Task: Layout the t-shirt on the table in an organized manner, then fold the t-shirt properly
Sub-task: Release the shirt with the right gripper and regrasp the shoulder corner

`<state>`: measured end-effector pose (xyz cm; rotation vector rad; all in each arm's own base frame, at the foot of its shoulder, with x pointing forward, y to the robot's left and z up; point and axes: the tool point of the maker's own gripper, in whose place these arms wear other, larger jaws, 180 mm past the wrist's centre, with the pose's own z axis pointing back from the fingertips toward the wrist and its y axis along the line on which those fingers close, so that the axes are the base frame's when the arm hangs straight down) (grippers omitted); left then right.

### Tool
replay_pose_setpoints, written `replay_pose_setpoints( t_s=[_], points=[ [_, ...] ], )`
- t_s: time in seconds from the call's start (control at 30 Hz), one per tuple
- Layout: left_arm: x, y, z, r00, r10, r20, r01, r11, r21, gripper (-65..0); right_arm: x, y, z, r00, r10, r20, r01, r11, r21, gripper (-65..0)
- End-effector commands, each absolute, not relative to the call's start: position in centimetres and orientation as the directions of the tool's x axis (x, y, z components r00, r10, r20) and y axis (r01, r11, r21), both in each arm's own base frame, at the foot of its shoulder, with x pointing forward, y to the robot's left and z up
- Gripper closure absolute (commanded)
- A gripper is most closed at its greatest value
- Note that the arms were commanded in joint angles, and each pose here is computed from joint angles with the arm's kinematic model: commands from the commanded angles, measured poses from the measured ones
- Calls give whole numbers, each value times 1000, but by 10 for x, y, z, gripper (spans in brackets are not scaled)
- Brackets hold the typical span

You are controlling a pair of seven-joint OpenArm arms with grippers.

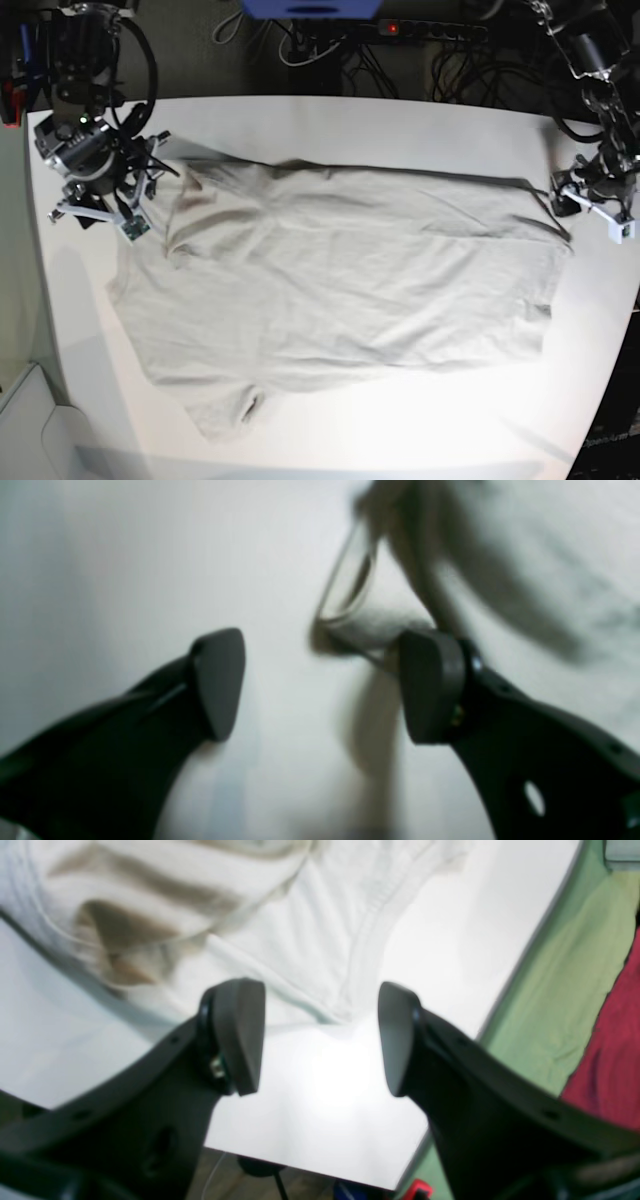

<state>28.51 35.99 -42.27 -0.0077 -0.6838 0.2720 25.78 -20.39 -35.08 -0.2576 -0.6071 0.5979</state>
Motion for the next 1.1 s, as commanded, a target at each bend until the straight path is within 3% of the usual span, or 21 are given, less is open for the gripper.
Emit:
replay_pose_setpoints(
  t_s=[0.0,0.43,0.5,0.7,0.8,1.07],
  points=[
    [297,363,-411,722,233,651,-231,969,-91,-467,261,-205,-344,648,597,473,-440,800,-408,-360],
    [299,360,-409,719,229,657,-223,970,-94,-459,260,-205,-345,649,597,472,-440,800,-407,-360],
    [299,359,-410,720,232,654,-225,970,-97,-414,260,-205,-345,649,597,472,-440,800,-407,-360],
    [309,361,-403,704,235,670,-228,969,-99,-99,260,-205,-345,648,596,473,-441,801,-406,-338],
    [310,360,-401,704,232,671,-227,969,-97,-3,259,-201,-347,650,596,471,-447,801,-398,-301],
    [308,362,-402,708,231,668,-228,969,-93,-3,245,-171,-362,650,592,476,-493,806,-329,-288]
  ],
)
